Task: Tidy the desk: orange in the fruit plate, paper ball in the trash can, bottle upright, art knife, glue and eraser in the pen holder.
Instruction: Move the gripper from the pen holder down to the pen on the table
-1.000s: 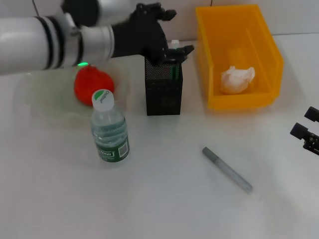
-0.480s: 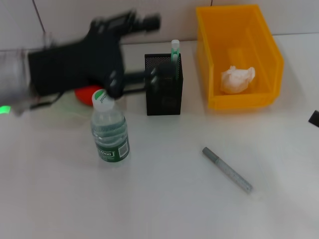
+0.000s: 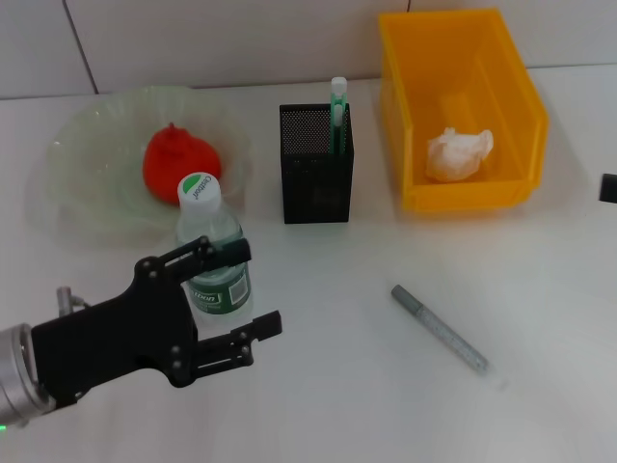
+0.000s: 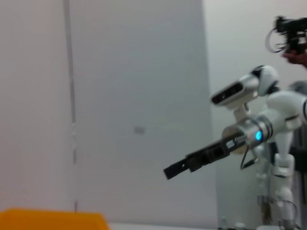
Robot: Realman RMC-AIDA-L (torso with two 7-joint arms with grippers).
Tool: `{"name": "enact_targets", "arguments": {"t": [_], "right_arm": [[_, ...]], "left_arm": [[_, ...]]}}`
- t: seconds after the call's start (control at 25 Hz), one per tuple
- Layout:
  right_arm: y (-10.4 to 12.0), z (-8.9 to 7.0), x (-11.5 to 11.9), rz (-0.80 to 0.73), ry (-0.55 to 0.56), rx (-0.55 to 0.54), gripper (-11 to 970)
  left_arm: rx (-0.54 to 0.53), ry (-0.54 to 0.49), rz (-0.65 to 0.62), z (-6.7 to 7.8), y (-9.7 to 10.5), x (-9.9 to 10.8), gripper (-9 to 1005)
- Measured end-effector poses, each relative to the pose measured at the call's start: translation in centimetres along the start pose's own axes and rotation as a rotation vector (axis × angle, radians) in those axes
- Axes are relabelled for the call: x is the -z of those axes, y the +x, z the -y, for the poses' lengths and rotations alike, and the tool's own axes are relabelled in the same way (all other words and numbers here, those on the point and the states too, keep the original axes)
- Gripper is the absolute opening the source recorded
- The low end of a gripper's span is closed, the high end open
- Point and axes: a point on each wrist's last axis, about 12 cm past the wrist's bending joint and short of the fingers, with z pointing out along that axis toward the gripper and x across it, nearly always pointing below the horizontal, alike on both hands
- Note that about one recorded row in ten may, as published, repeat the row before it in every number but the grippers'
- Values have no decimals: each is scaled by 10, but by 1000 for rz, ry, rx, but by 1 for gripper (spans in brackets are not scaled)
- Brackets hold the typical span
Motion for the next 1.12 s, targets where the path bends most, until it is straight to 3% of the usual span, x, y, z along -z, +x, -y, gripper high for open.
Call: {"name": "enact_targets", "arguments": {"t": [0.04,0.12,0.24,0.28,0.44,0.64,0.84,1.12], "right_arm": [[-20,-2,-10,-115,8,-2,769],[-32,-4,-17,-179,9,-5,769],[-66,-16,-46,-446,11,-16,769],[-66,-16,-46,-446,11,-16,769],[-86,-33,-80,-711,40,100,769],[-93,-37,-100,-829,95,93,769],[-82,-53,-125,-906,69,99,769],[-67,-59,-145,-954,106,85,768]], "left_arm": [[25,-22,-4,0,5,2,795],[71,-84,-9,3,17,8,795],[76,-92,-9,4,19,9,795],[79,-97,-11,5,21,10,795],[96,-102,-19,7,24,10,795],[105,-107,-21,7,26,8,795],[102,-98,-25,9,27,6,795],[99,-92,-26,8,27,4,795]]}}
